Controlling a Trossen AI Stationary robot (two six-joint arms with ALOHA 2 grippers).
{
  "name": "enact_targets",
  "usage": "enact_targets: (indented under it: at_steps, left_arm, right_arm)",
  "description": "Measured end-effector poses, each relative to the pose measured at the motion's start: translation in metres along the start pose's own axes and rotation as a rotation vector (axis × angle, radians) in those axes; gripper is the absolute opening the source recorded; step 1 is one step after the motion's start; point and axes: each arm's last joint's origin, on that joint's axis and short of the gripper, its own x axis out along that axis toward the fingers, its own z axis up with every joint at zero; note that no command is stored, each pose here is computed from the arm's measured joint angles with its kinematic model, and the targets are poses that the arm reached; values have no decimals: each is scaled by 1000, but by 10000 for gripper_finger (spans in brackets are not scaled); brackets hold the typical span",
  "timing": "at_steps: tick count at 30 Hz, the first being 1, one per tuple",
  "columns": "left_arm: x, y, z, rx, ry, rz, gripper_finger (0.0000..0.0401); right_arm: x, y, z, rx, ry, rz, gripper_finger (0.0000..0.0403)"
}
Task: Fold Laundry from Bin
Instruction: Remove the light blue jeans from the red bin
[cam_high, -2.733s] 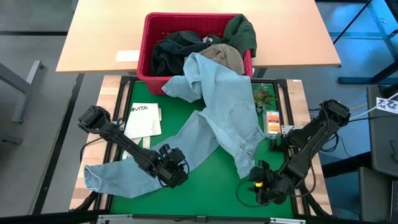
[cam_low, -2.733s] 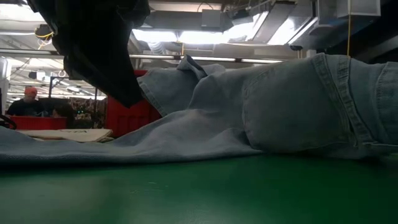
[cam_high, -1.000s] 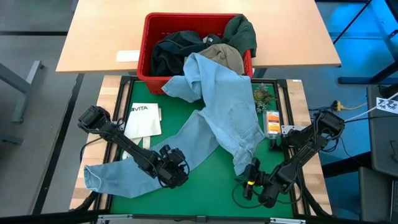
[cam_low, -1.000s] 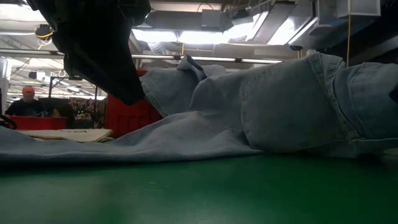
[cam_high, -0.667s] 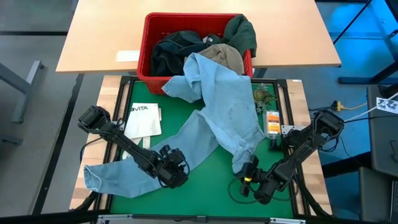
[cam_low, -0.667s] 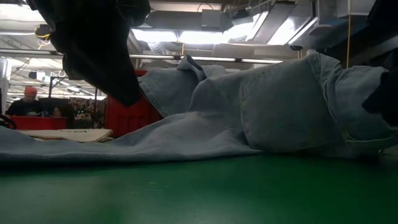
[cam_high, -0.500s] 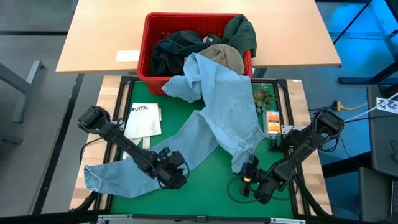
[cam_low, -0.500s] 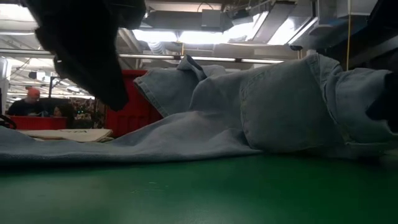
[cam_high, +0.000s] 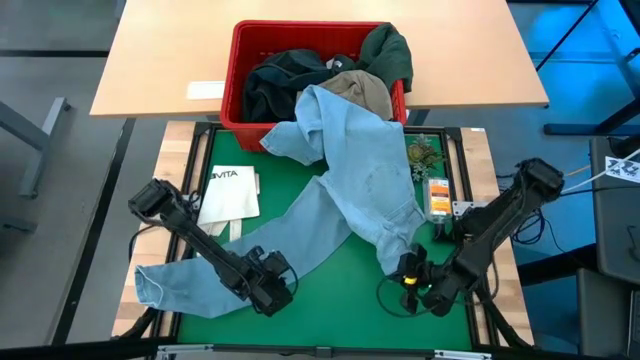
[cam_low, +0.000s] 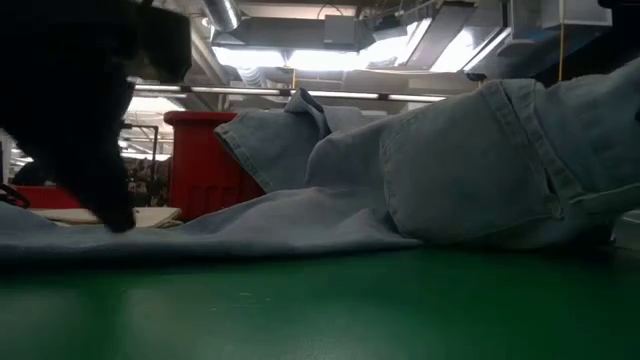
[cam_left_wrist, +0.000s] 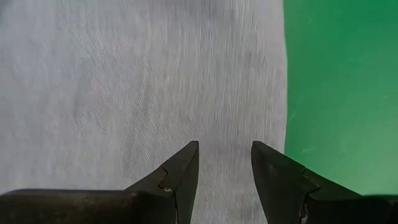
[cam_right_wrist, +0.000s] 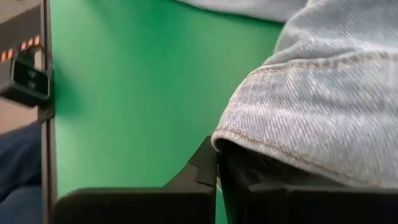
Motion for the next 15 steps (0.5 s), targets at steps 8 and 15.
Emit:
enact_targets:
  at_steps: [8,15]
  left_arm:
    - [5,2,-11,27,150,34,141]
    - [5,4,-15,66,250,29,141]
  right_arm:
    - [-28,-20,5,-1,145,-7,3]
    - [-42,-30,7,9,215,19,3]
